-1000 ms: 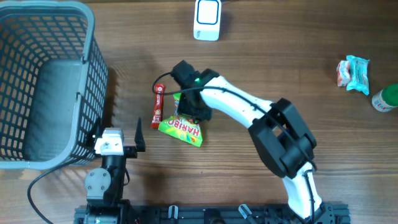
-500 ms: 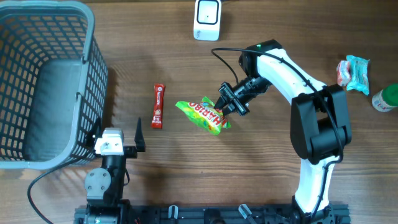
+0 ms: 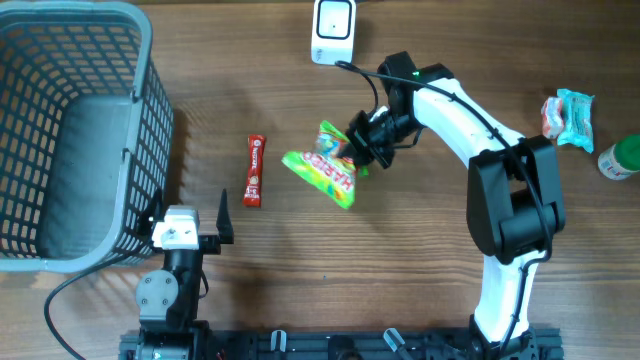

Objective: Scan the item barcode

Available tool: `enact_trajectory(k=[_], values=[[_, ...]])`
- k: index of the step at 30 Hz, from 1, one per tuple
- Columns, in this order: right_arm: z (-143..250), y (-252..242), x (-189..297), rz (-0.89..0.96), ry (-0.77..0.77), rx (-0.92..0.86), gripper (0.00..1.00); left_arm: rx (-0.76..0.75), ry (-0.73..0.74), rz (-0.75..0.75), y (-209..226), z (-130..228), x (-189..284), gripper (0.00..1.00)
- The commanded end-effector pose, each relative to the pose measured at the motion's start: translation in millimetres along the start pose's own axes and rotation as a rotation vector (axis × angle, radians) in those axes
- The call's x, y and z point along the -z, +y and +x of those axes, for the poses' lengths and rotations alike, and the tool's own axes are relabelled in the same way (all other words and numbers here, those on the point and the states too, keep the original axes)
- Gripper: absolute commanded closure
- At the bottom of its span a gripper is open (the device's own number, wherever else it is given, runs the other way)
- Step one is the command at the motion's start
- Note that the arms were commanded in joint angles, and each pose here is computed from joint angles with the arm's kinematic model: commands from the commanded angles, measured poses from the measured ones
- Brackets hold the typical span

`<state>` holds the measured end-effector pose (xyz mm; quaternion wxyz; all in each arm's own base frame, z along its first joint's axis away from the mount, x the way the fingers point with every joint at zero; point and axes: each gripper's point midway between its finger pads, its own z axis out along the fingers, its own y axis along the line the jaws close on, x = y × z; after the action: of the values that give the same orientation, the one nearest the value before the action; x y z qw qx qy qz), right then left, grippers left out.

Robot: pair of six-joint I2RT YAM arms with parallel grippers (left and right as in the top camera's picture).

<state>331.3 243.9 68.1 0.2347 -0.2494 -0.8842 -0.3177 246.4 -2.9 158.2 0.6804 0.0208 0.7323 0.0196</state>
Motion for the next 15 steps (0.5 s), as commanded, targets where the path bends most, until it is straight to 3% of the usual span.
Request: enact_trajectory(k=[1,2,3,6,9,12,15], values=[[-49,-71,36,0.439,-0.372,0.059,0.58,0.006,-0.003,-0.001,0,0,0,0.00],[-59,-87,51,0.547,-0.453,0.056,0.05,0.006,-0.003,-0.001,0,0,0,0.00],[-62,-92,59,0.584,-0.476,0.058,0.00,0.006,-0.003,-0.001,0,0,0,0.00],[-58,-81,98,0.685,-0.577,0.069,0.00,0.006,-0.003,-0.001,0,0,0,0.00],[-27,-44,119,0.689,-0.675,0.077,0.01,0.006,-0.003,-0.001,0,0,0,0.00],[-8,-22,81,0.646,-0.699,0.083,0.00,0.006,-0.003,-0.001,0,0,0,0.00],[-16,-59,23,0.770,-0.624,0.022,0.00,0.006,-0.003,-0.001,0,0,0,0.00]])
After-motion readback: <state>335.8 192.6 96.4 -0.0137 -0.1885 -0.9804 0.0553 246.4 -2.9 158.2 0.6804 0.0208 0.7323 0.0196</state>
